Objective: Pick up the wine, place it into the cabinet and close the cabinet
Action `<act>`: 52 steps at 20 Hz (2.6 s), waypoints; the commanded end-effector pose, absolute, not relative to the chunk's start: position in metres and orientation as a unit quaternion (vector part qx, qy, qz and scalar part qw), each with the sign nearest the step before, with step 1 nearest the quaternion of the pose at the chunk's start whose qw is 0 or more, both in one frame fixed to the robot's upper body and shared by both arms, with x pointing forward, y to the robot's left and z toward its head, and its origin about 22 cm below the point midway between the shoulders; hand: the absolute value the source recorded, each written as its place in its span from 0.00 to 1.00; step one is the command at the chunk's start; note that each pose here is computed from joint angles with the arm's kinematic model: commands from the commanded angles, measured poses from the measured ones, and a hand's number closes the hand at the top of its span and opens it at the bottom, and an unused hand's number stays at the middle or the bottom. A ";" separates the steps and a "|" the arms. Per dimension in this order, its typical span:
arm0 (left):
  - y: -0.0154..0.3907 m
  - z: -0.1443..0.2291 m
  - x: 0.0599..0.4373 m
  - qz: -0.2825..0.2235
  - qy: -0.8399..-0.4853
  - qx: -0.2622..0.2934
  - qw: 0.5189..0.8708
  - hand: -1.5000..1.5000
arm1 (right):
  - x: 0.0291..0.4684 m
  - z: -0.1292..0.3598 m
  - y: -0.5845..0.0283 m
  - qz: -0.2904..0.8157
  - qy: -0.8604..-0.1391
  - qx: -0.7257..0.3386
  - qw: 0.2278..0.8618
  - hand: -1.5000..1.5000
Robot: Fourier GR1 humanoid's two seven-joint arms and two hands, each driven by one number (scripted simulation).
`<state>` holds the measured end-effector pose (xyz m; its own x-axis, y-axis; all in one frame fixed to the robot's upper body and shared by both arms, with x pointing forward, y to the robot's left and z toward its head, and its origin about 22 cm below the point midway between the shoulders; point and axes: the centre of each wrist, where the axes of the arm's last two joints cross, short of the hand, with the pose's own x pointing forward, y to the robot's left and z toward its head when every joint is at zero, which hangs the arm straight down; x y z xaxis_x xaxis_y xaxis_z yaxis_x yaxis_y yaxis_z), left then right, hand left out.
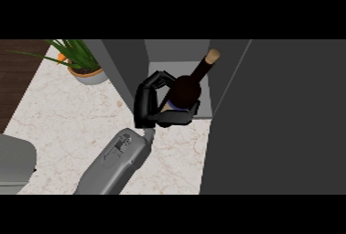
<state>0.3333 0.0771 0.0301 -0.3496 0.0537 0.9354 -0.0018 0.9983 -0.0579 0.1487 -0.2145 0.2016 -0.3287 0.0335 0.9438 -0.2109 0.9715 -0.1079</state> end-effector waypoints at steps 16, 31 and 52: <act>0.089 0.043 0.387 0.034 -0.792 -0.020 0.609 1.00 | 0.131 0.205 -0.228 0.104 -0.817 0.094 0.559 0.00; 0.093 0.044 0.424 0.027 -0.821 0.057 0.568 1.00 | 0.125 0.207 -0.223 0.111 -0.818 0.089 0.557 0.00; 0.106 0.039 0.435 0.113 -0.793 0.027 0.598 1.00 | 0.149 0.200 -0.212 0.105 -0.813 0.101 0.563 0.00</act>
<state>0.4343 0.0991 0.0426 -0.3039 0.0761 0.9497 -0.1415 0.9821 -0.1240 0.1547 -0.2091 0.1970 -0.3456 -0.0115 0.9383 -0.2614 0.9615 -0.0844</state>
